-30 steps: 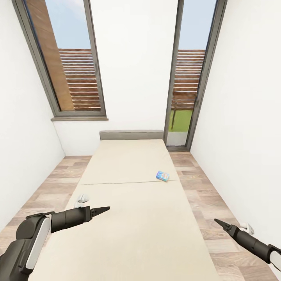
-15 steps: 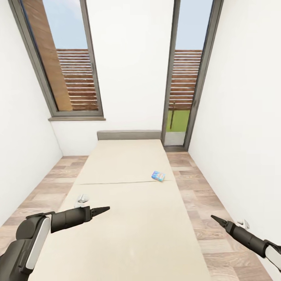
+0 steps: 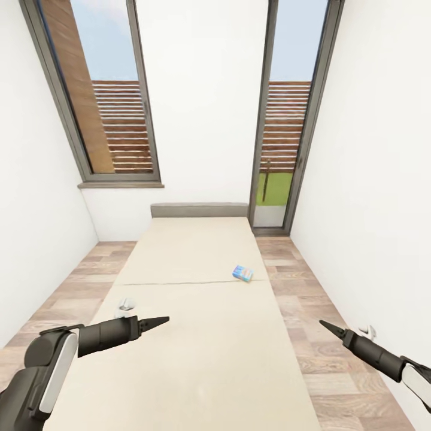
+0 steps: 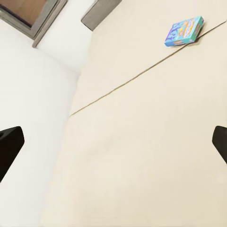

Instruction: Put all the toys in the child's room - the three board games (two on the bed and one on the table), the two jigsaw puzzles on the table, and the tennis ball on the table - inside the toy box on the table in the child's room.

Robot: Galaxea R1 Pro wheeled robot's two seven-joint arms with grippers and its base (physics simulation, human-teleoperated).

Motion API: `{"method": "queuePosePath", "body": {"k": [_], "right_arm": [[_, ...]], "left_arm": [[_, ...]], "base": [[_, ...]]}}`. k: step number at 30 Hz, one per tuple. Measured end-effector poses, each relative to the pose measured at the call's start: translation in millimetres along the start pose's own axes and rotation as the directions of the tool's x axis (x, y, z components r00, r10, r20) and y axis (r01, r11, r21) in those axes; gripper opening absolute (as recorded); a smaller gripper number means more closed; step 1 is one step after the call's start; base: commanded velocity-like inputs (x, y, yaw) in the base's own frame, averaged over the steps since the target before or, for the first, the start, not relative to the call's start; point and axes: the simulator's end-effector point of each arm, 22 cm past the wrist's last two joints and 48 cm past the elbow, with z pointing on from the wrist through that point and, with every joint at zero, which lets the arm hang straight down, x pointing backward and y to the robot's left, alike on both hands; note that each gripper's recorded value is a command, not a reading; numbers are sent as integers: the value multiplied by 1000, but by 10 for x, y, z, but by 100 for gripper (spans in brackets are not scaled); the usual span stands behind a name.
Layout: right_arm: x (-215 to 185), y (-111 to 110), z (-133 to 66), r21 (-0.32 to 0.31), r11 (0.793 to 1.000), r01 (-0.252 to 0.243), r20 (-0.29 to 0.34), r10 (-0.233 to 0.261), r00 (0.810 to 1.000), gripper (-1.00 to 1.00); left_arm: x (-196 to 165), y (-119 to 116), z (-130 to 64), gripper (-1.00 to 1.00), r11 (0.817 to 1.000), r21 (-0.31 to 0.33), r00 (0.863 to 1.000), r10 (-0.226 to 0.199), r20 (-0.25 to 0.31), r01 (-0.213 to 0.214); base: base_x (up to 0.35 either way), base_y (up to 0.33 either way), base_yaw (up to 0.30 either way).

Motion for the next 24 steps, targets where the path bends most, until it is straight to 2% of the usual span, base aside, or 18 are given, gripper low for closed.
{"method": "queuePosePath", "body": {"k": [12, 24], "right_arm": [[-72, 87, -15, -14, 1000, 14, 13, -13, 1000, 100], [-118, 134, -38, -20, 1000, 20, 21, -20, 1000, 100]], "left_arm": [[-31, -142, -23, 100, 999, 35, 1000, 17, 6, -17], [-62, -205, -48, 100, 999, 40, 999, 30, 13, -31]], "base": [[0, -252, 79], [0, -289, 89]]}}
